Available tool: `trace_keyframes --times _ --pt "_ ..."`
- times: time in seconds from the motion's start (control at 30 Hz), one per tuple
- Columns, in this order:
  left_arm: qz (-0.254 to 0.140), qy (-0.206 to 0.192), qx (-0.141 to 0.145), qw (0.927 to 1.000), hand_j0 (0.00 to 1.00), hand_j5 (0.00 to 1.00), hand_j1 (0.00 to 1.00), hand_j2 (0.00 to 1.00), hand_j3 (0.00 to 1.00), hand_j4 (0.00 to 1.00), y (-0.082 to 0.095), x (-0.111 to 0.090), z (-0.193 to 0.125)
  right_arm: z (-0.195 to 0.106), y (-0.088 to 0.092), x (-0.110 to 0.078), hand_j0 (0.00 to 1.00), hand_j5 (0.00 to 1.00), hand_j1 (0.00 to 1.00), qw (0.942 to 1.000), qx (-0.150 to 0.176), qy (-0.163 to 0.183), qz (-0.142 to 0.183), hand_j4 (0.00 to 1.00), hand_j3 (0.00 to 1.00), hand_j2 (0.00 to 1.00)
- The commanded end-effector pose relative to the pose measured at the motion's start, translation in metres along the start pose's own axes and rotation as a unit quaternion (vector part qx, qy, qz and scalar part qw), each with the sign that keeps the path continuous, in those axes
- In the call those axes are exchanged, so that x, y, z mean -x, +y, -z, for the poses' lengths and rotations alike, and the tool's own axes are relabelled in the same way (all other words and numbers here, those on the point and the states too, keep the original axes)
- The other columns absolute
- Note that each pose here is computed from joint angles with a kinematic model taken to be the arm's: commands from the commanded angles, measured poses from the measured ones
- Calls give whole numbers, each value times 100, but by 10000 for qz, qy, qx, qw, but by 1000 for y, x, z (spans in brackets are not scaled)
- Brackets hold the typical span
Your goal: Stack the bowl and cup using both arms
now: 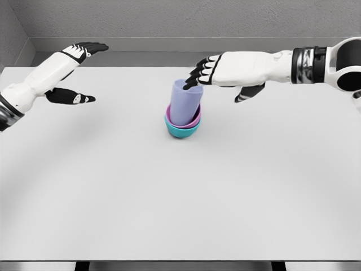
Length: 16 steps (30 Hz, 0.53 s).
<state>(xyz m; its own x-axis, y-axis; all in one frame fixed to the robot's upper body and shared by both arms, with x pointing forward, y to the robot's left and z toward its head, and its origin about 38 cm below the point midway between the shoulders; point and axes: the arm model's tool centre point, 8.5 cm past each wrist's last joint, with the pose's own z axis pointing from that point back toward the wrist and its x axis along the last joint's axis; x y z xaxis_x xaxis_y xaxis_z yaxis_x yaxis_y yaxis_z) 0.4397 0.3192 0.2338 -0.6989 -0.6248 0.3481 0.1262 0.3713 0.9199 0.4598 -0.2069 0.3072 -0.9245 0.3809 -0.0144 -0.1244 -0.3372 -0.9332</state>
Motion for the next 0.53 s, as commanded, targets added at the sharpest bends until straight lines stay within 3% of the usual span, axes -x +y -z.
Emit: trace_keyframes --times 0.0,0.1,0.13,0.2,0.3,0.5 --pt "-20 -1 -30 10000 100 100 100 100 100 100 2 0 0 -48 -11 20 100 100 100 9982 207 560 -4 100 100 100" --pt "-25 -14 -29 10000 100 100 100 100 100 100 1 -1 1 -83 14 36 100 100 100 9939 266 1005 370 100 100 100" --pt "-28 -8 -31 10000 100 100 100 100 100 100 1 0 0 -94 19 40 100 100 100 9914 451 1090 574 100 100 100" --pt "-26 3 -26 10000 100 100 100 100 100 100 1 0 0 -116 27 46 100 100 100 9884 333 1330 647 100 100 100" --pt "-31 -1 -29 10000 100 100 100 100 100 100 1 0 0 -146 43 56 100 100 100 9797 540 1629 1033 100 100 100" --pt "-31 1 -30 10000 100 100 100 100 100 100 1 0 0 -144 43 55 100 100 100 9800 544 1610 1037 100 100 100"
